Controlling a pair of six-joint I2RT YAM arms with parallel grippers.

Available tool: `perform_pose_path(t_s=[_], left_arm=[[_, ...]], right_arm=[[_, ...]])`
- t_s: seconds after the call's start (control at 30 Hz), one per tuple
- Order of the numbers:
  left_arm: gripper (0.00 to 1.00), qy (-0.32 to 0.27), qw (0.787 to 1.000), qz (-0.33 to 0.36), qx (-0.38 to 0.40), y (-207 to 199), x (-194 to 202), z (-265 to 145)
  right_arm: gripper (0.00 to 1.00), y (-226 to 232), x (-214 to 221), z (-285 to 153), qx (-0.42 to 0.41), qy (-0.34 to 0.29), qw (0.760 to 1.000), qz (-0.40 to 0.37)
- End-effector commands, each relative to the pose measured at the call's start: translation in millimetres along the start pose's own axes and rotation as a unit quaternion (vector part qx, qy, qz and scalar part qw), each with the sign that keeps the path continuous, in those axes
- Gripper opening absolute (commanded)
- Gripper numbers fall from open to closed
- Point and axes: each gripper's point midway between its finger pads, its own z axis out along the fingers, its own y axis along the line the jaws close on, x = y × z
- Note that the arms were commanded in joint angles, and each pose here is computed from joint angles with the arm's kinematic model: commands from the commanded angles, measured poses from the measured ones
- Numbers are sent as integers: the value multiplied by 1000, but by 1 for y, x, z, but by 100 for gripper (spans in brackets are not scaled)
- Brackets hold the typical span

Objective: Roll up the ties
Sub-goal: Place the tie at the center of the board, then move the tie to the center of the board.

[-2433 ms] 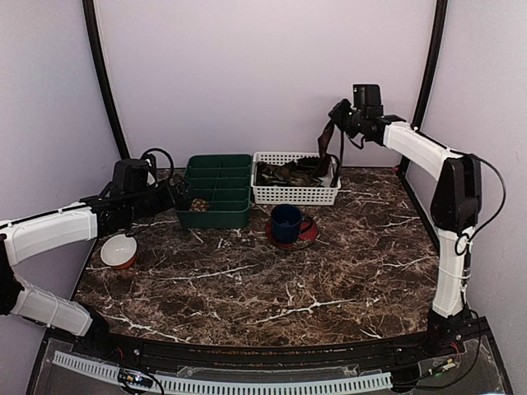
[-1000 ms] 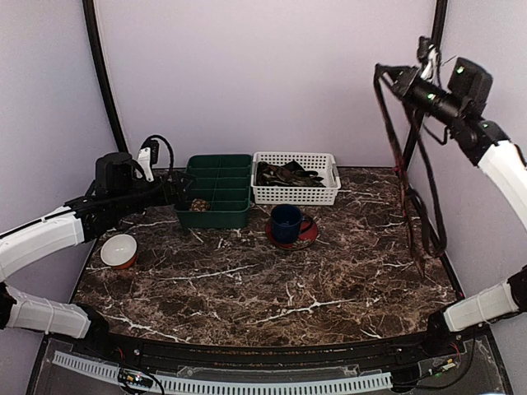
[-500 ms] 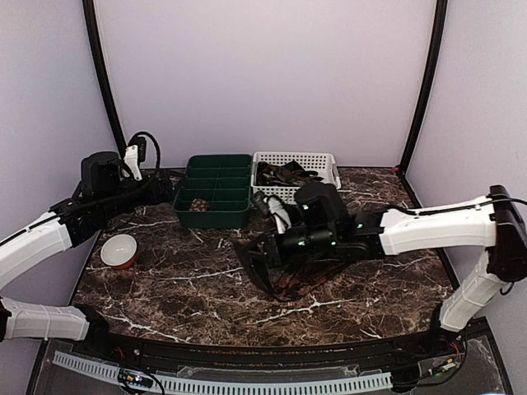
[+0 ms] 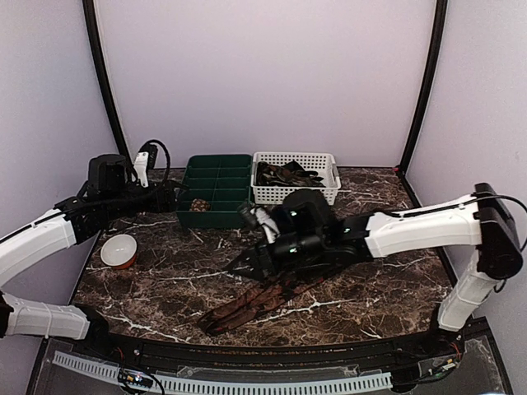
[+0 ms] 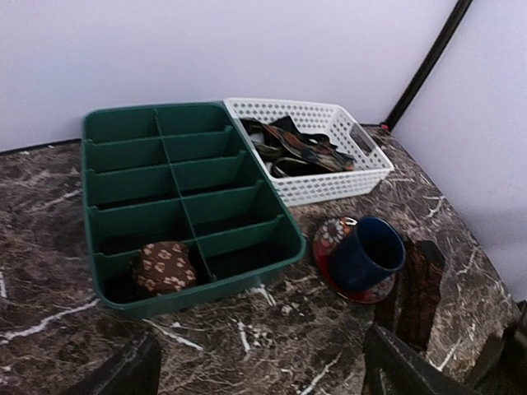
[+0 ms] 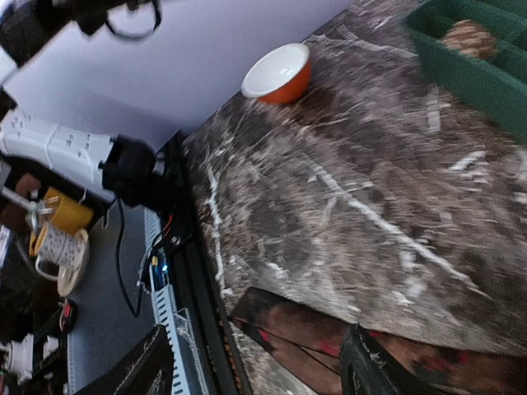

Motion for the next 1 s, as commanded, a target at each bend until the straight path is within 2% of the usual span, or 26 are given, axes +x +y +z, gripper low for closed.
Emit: perform_pose_path(t_s=[0.0, 0.07, 0.2, 0.37, 0.43, 0.6, 0.73, 0.97], left_arm=[[84, 43, 992, 43, 114, -48, 19, 19], [80, 71, 987, 74, 127, -66, 38, 31], [73, 138, 973, 126, 138, -97, 85, 54], [70, 177, 965, 126, 147, -107, 121, 68], [70, 181, 964, 122, 151, -109, 126, 69], [70, 181, 964, 127, 148, -110, 125, 73], [70, 174, 964, 135, 146, -113, 118, 78], [69, 165, 965, 151, 134, -114, 109, 86]], right_arm=[[65, -80, -35, -103, 48, -126, 986, 95], [57, -130, -27, -140, 103, -156, 970, 153], [54, -206, -2, -186, 231, -162, 933, 223], [41, -260, 35, -204, 277, -165, 893, 313], [39, -273, 53, -203, 283, -164, 877, 352], [39, -291, 85, -182, 256, -157, 857, 419], [38, -303, 120, -176, 263, -134, 827, 479], [32, -289, 202, -215, 298, -134, 746, 580]])
